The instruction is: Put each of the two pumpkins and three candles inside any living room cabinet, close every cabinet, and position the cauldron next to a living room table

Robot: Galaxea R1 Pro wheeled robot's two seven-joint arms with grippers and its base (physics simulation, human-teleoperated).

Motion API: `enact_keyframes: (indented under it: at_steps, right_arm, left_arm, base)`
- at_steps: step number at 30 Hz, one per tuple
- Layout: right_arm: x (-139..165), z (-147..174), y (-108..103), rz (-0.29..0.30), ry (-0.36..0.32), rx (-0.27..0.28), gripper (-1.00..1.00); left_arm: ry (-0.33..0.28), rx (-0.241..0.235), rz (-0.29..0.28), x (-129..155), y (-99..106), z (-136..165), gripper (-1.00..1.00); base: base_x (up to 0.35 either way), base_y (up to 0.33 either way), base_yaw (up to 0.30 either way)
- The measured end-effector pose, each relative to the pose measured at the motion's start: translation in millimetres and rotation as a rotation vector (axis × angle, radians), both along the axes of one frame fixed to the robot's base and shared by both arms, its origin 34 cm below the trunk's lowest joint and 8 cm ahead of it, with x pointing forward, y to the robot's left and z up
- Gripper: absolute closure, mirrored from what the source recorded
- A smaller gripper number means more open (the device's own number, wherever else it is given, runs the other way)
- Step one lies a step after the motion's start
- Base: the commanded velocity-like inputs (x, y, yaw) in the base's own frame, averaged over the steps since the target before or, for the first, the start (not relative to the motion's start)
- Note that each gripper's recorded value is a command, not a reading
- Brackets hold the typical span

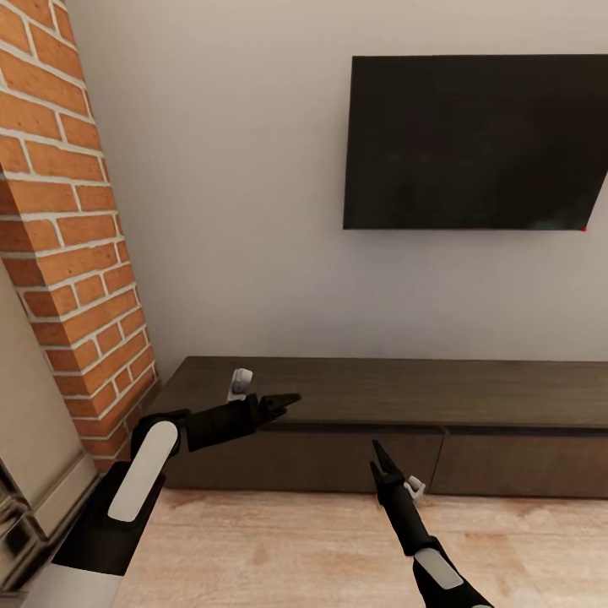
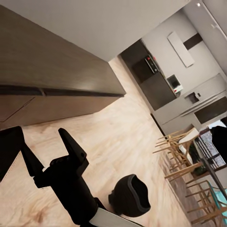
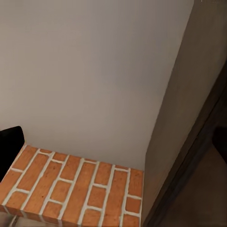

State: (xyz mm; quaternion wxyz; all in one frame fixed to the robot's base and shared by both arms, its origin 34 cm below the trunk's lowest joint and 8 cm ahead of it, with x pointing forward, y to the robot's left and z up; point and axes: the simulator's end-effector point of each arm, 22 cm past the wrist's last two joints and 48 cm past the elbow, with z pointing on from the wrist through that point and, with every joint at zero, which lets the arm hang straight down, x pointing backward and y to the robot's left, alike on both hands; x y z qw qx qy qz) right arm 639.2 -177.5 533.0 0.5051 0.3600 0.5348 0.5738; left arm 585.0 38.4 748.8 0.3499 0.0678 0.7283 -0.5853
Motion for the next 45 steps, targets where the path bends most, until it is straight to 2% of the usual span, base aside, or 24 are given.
enact_keyframes:
  at_steps: [8, 16, 22, 26, 29, 31, 45]
  right_arm:
    - [-5, -17, -1, -0.002, -0.006, 0.003, -1.0]
    - [-10, -34, -4, -0.006, -0.014, 0.004, -1.0]
    - [-11, -48, -8, -0.008, 0.011, -0.001, -1.0]
    - [-11, -48, -9, -0.007, 0.01, -0.001, -1.0]
    - [-11, -48, -9, -0.006, 0.01, 0.0, -1.0]
    - [-11, -48, -9, -0.006, 0.011, 0.0, -1.0]
    - [-11, -48, -9, -0.006, 0.01, 0.0, -1.0]
  left_arm:
    - [0.0, -0.001, -0.002, -5, 0, -18, -1.0]
    - [0.0, -0.002, -0.003, -10, 0, -36, -1.0]
    - [0.025, -0.003, -0.005, -6, -1, -49, -1.0]
    - [0.021, -0.015, -0.011, -7, -1, -46, -1.0]
    - [-0.001, -0.073, -0.053, -16, -5, -33, -1.0]
    - [-0.008, -0.087, -0.066, -18, -6, -30, -1.0]
    - [-0.015, -0.101, -0.079, -22, -8, -27, -1.0]
  base:
    - [0.323, 0.0, 0.0]
    - [0.043, 0.0, 0.0]
    - [0.001, 0.0, 0.0]
    - [0.0, 0.0, 0.0]
    - [0.0, 0.0, 0.0]
    - [0.0, 0.0, 0.0]
    - [0.0, 0.0, 0.0]
